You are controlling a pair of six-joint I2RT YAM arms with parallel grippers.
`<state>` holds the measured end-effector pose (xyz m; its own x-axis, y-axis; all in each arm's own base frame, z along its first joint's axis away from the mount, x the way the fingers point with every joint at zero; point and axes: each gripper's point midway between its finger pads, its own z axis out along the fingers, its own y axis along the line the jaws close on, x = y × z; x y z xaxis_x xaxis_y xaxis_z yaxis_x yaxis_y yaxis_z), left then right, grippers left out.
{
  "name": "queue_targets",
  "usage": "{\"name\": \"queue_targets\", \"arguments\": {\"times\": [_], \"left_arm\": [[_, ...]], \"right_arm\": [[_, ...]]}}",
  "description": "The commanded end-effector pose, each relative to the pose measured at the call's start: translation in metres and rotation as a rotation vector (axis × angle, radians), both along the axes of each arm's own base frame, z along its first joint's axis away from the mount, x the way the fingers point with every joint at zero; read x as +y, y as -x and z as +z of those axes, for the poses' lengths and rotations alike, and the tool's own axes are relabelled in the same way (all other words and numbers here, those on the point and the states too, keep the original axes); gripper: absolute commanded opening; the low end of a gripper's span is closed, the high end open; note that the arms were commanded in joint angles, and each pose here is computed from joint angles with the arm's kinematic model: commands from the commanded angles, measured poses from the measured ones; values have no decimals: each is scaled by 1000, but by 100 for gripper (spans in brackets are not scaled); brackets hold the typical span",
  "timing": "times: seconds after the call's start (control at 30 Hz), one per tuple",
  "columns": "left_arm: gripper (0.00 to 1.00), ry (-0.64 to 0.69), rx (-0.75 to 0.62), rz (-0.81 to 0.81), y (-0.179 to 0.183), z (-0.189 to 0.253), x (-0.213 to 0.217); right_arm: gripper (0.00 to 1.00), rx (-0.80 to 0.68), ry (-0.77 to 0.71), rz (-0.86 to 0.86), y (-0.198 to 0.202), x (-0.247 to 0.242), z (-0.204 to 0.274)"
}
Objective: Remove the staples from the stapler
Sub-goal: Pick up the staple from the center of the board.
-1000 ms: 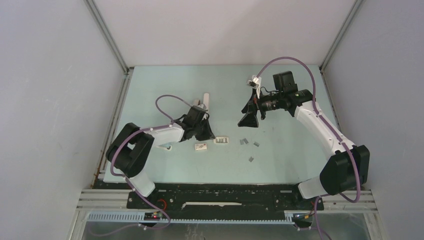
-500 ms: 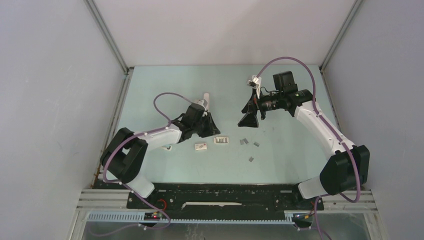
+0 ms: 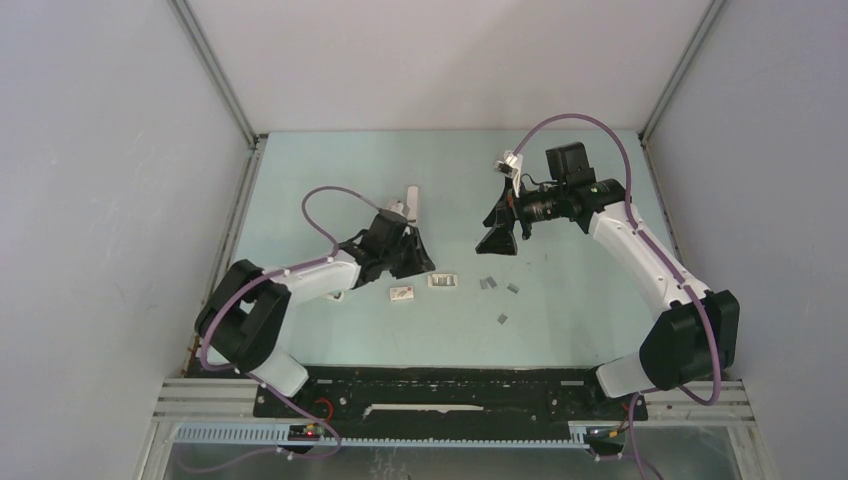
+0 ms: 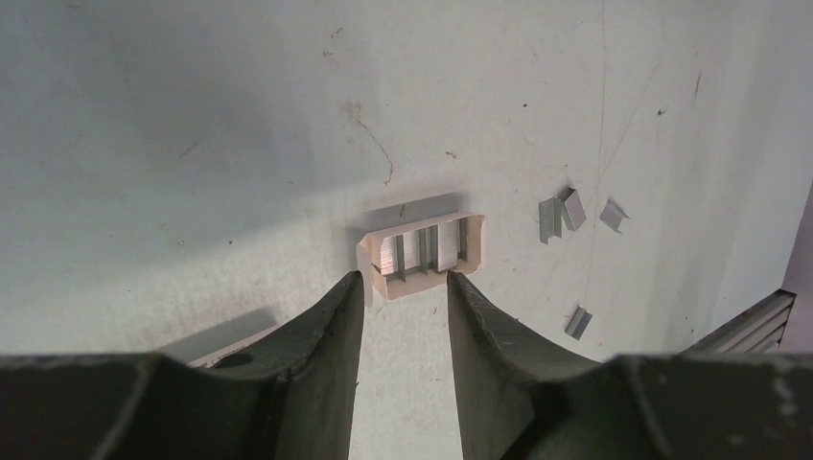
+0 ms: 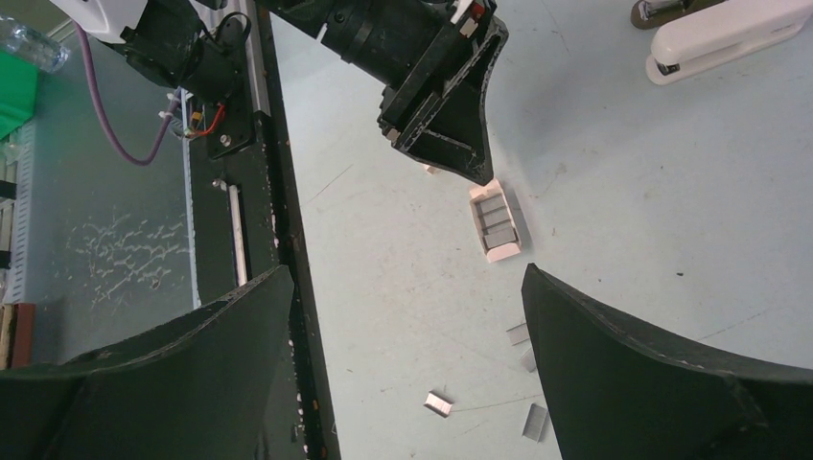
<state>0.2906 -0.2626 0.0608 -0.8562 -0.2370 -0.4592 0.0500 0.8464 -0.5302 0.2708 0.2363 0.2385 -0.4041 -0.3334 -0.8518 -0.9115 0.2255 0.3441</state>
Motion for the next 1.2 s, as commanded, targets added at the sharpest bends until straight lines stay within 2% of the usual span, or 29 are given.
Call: {"name": "queue_targets", "arguments": {"times": [0.0,0.43,0.57,0.73,1.0,1.13,1.17], "left_arm": [[43,5,15,-57,9,-8,-8],[44,52,15,-119,14,-4,-29],[44,93,-45,-137,11,14,-35],[44,78,-121,-127,11,26,-24],[53,-209,-486,43,-3,73,68],[60,-374,-670,103,-5,100,116],[65,-409,-706,144,-6,106,130]], "right_arm": [[100,-28,-16,17,4,0,9],[100,-32,-20,18,4,-1,11],[100,-34,-22,19,5,-1,11],[100,-34,-19,19,6,-2,11],[100,-40,-12,20,8,-4,11],[100,-42,-12,23,8,-4,11],[100,-41,-11,24,8,-3,11]]}}
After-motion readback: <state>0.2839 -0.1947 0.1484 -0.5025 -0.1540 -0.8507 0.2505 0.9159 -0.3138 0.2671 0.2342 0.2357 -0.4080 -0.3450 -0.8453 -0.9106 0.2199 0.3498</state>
